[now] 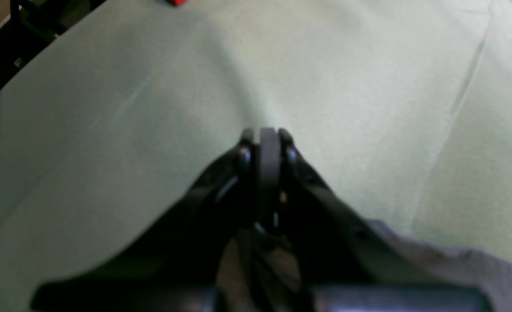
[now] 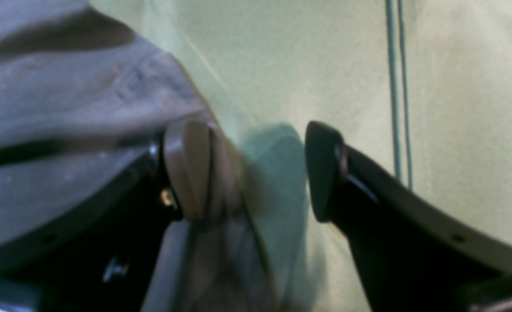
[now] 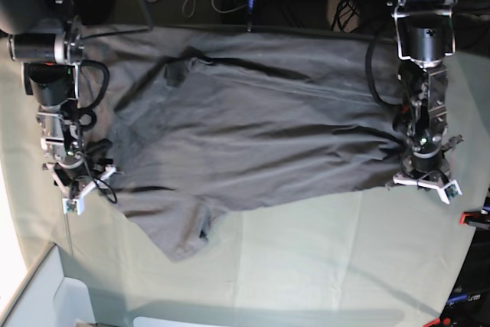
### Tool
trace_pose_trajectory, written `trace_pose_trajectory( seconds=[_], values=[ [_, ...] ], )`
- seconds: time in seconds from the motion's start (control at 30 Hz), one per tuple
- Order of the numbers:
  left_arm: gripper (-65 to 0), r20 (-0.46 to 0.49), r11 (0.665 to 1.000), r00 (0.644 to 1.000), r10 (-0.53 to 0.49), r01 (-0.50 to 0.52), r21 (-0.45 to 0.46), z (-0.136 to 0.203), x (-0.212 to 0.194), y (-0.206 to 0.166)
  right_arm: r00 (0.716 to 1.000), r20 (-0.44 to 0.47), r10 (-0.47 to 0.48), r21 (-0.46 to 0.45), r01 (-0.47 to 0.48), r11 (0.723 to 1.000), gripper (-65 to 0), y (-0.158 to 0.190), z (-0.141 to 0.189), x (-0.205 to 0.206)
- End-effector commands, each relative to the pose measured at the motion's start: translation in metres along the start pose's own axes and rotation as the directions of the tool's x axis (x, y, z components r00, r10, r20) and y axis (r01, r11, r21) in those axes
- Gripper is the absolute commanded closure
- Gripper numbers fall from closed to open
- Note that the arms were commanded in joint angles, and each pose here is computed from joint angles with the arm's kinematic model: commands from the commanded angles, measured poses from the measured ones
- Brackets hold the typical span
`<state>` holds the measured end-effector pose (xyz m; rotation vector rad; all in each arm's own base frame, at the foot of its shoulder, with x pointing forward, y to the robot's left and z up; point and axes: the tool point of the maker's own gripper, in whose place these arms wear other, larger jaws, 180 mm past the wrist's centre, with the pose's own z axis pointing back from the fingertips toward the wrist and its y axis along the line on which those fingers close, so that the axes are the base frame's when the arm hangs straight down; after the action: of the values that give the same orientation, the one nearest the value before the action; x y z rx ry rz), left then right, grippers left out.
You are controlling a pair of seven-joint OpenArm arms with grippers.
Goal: Layout the t-shirt on the table in an organized manner, then fold the t-shirt properly
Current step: 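Move both grippers down the shirt sides to grasp the hem corners, then fold the hem up toward the collar with both grippers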
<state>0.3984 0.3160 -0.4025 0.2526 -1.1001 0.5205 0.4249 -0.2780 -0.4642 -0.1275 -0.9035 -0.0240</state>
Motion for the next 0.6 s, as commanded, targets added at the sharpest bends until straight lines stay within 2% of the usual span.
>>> trace_pose_trajectory(
  seconds=[0.0, 0.2, 0.33, 0.57],
  values=[
    [0.0, 0.072, 1.000, 0.997, 0.005, -0.005, 0.002, -0.004, 0.027, -0.001, 0.998, 0.070, 0.010, -0.021, -0.008, 1.000, -35.9, -0.008, 0.000, 0.031],
    [0.0, 0.076, 0.998, 0.996, 0.052, -0.056, 0.043, -0.005, 0.030, 0.016, 0.981, 0.188, 0.052, -0.018, -0.049, 0.999, -35.9, -0.002, 0.016, 0.061],
    [0.0, 0.076, 0.997, 0.996, 0.054, -0.058, 0.043, -0.005, 0.030, 0.016, 0.983, 0.176, 0.047, -0.011, -0.046, 0.999, -35.9, 0.001, 0.015, 0.055],
    [0.0, 0.075, 0.998, 0.996, 0.054, -0.057, 0.040, -0.004, 0.030, 0.015, 0.997, 0.072, 0.011, -0.003, -0.011, 1.000, -35.9, 0.004, 0.001, 0.025]
  ],
)
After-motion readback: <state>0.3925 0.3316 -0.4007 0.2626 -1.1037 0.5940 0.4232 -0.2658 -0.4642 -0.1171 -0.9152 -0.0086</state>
